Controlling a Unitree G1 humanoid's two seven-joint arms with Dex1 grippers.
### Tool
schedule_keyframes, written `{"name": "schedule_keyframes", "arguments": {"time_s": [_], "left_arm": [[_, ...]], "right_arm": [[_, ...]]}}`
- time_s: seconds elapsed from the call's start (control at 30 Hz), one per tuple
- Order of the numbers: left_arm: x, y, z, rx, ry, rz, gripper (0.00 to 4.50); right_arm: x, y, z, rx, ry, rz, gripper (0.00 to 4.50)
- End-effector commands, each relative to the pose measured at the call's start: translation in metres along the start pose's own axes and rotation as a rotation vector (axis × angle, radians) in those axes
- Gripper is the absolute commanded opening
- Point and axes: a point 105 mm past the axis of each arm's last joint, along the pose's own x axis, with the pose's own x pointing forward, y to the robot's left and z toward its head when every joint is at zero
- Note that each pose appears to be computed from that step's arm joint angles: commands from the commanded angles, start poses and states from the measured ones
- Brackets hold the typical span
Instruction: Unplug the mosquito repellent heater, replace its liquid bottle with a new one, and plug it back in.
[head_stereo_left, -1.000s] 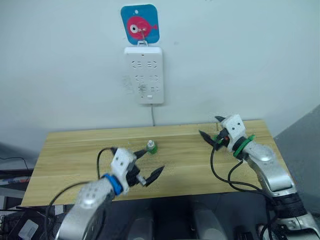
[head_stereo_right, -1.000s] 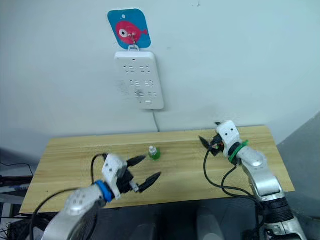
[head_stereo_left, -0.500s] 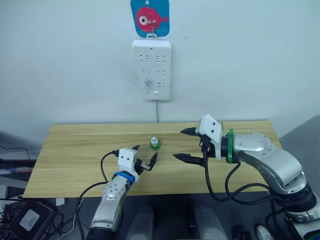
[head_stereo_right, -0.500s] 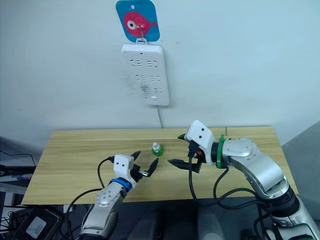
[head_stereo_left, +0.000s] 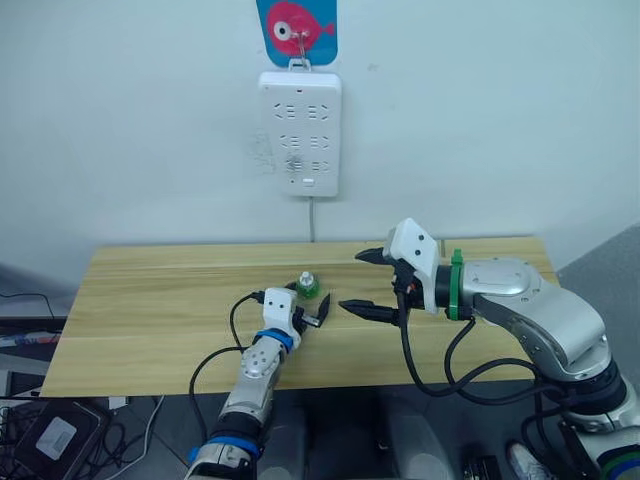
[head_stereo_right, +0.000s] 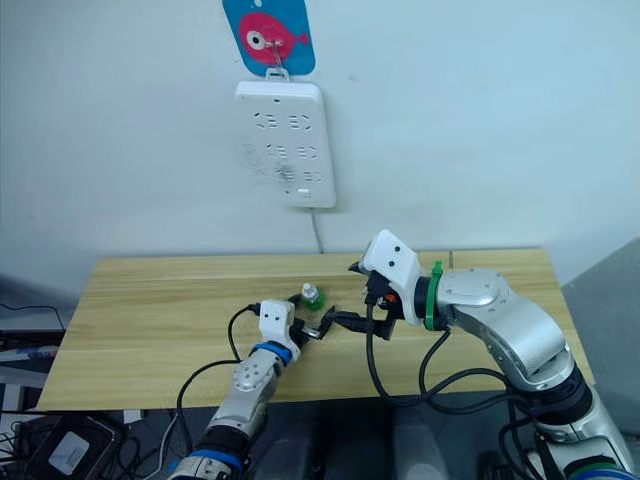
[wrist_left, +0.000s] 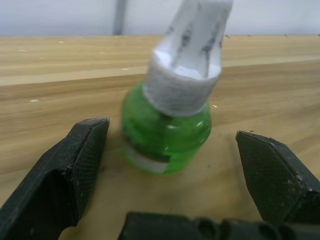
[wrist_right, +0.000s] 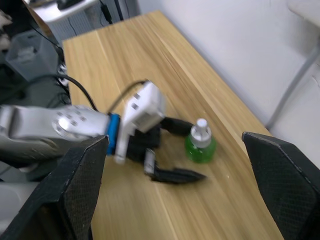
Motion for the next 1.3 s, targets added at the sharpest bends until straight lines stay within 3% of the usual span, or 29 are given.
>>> {"name": "schedule_keyframes", "arguments": {"time_s": [0.03,0.1,0.17,0.4,0.43,0.5,0.6,0.7,0.83,1.03,1.3], "left_arm": [[0.0,0.0,0.001,0.025,-0.019,0.009,4.5],[0.0,0.0,-0.001,0.033,-0.014,0.005,4.5],[-0.003,0.0,-0.003,0.036,-0.012,0.002,4.13],[-0.008,0.003,-0.01,0.045,0.007,-0.003,2.28],[-0.008,0.004,-0.009,0.048,0.006,-0.005,2.21],[-0.005,0.004,-0.003,0.068,-0.009,-0.025,2.21],[-0.002,-0.008,0.028,0.144,-0.09,-0.171,2.21],[-0.008,-0.019,0.068,0.176,-0.15,-0.384,2.21],[-0.027,-0.029,0.108,0.221,-0.116,-0.695,2.21],[-0.036,-0.03,0.126,0.315,-0.05,-0.923,2.21],[-0.03,-0.035,0.129,0.311,-0.057,-0.95,2.21]], "right_arm": [[-0.004,0.0,0.015,-0.036,-0.057,-0.004,4.47],[-0.003,-0.001,0.015,-0.032,-0.057,-0.011,4.47],[-0.003,-0.003,0.015,-0.025,-0.058,-0.021,4.5],[-0.002,-0.012,0.012,-0.013,-0.059,-0.052,4.5],[-0.002,-0.013,0.011,-0.012,-0.056,-0.055,4.5],[-0.003,-0.015,0.005,-0.018,-0.046,-0.062,4.5],[-0.007,-0.016,-0.012,-0.035,-0.036,-0.069,4.5],[-0.009,-0.011,-0.023,-0.052,-0.057,-0.033,4.5],[-0.005,-0.008,-0.026,-0.063,-0.075,0.01,4.5],[0.007,-0.023,-0.013,-0.041,-0.158,-0.077,4.5],[0.014,-0.018,-0.007,-0.045,-0.186,-0.082,4.5]]}}
